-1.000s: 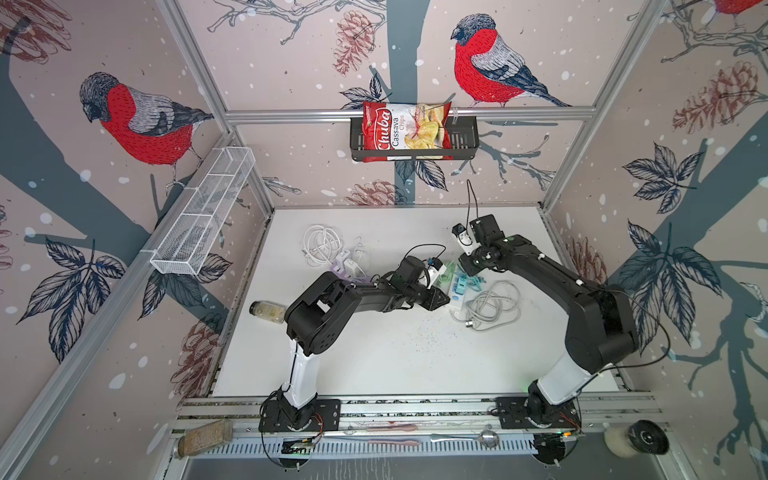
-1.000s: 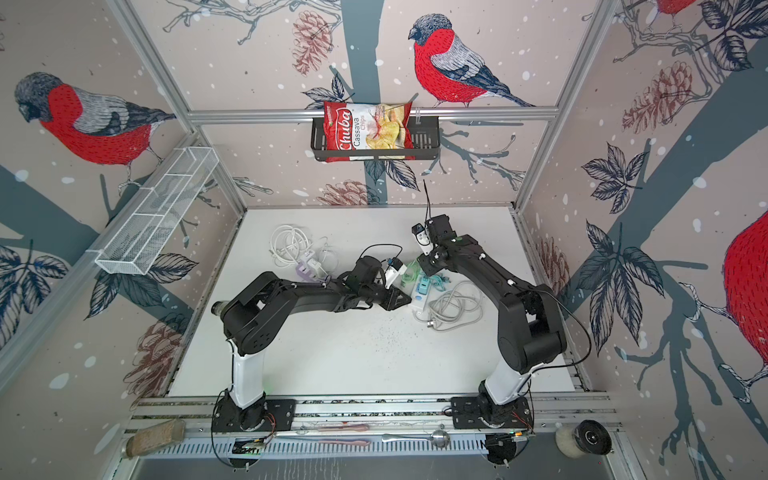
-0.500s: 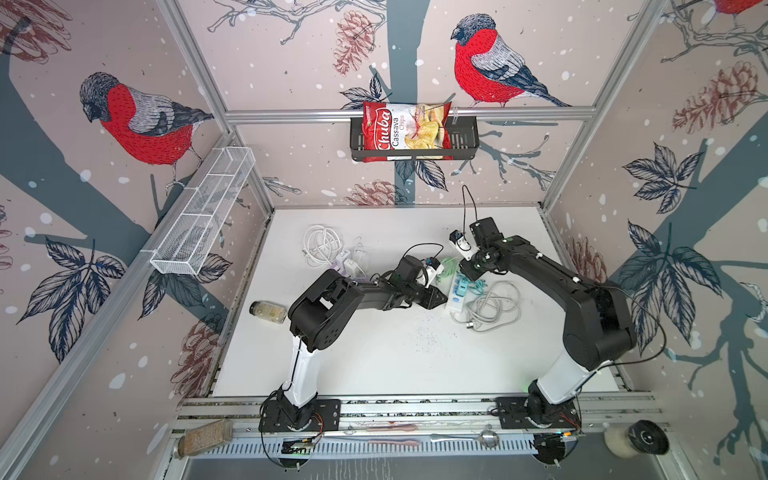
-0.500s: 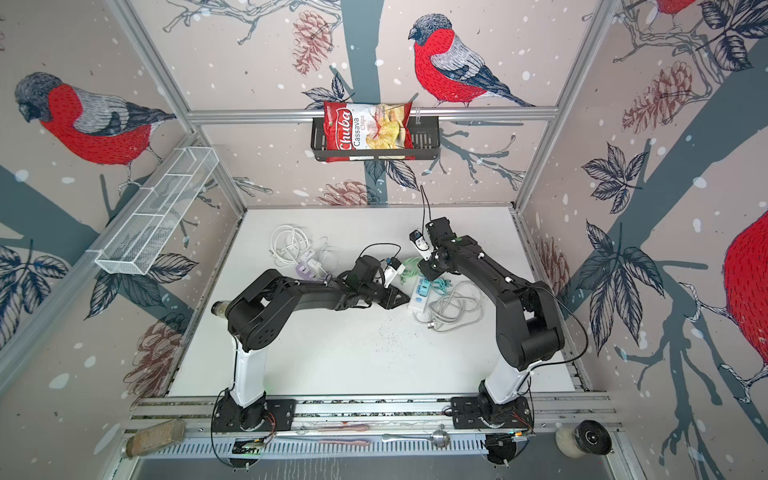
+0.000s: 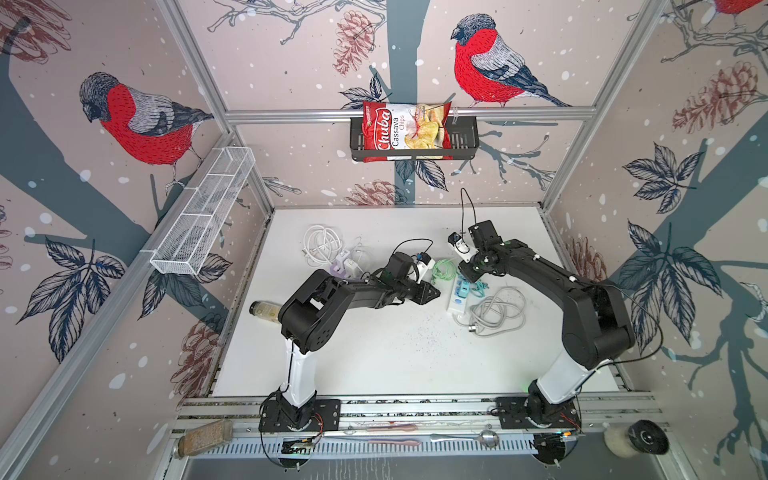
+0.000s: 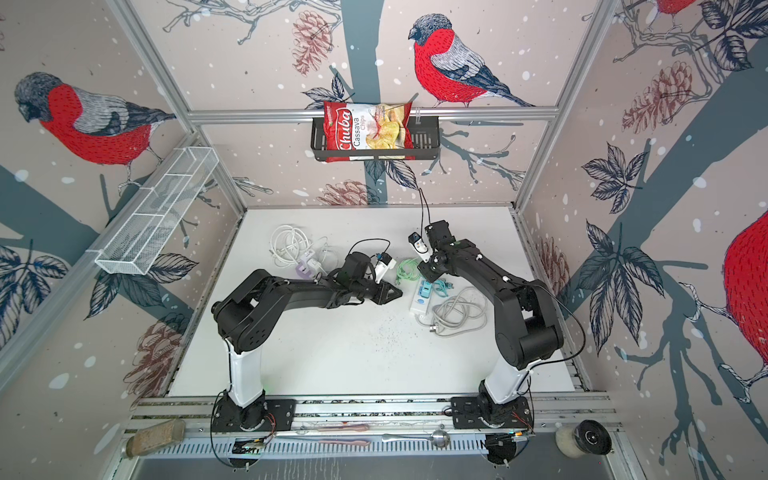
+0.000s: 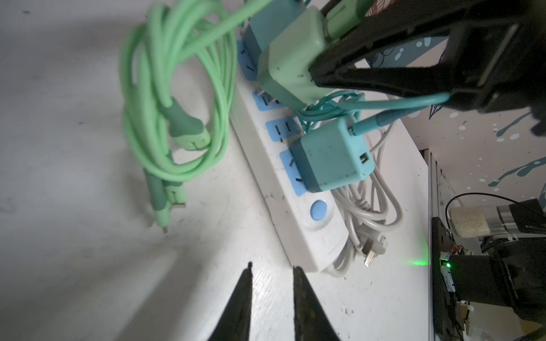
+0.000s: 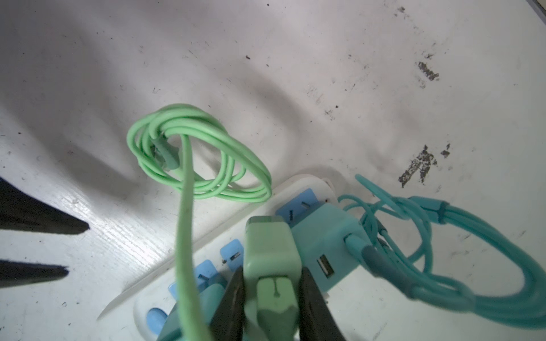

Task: Insert plugs into power strip
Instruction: Insert the plug into the socket.

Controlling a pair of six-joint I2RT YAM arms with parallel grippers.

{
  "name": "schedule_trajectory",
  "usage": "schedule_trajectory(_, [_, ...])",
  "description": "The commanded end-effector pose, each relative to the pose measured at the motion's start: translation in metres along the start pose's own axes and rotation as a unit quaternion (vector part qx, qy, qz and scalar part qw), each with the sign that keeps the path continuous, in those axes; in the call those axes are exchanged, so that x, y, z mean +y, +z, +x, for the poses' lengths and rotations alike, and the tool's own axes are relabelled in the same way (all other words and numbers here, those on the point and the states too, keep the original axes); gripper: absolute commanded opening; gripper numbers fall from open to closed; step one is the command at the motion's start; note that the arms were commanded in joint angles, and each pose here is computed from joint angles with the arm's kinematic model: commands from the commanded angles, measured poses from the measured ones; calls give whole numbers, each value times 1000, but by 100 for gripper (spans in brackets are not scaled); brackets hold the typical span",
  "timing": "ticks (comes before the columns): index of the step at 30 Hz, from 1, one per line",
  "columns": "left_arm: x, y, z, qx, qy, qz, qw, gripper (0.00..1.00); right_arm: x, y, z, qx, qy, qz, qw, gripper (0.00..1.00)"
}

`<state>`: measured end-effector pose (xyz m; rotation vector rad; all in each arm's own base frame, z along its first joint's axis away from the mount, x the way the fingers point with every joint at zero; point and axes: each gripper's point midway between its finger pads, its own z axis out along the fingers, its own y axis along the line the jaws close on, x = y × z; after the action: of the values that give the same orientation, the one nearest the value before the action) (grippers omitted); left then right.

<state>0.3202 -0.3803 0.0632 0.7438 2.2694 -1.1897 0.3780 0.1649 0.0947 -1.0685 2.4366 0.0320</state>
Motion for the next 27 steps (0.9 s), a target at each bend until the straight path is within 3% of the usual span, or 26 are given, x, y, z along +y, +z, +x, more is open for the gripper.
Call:
schedule_trajectory(1, [-2, -6, -13, -25, 26, 4, 999, 25, 1, 4, 11, 20, -21, 2, 1000, 0])
schedule_trajectory(7, [8, -21, -22, -38, 37, -15, 998, 25, 0, 9, 29, 41, -48, 19, 998, 0])
schedule_trajectory(18, [8, -32, -31, -55, 48, -1, 997, 24, -13, -29, 9, 25, -65, 52, 996, 0])
schedule_trajectory(27, [1, -36, -32, -55, 53, 7, 997, 24, -3, -13, 15, 28, -66, 32, 997, 0])
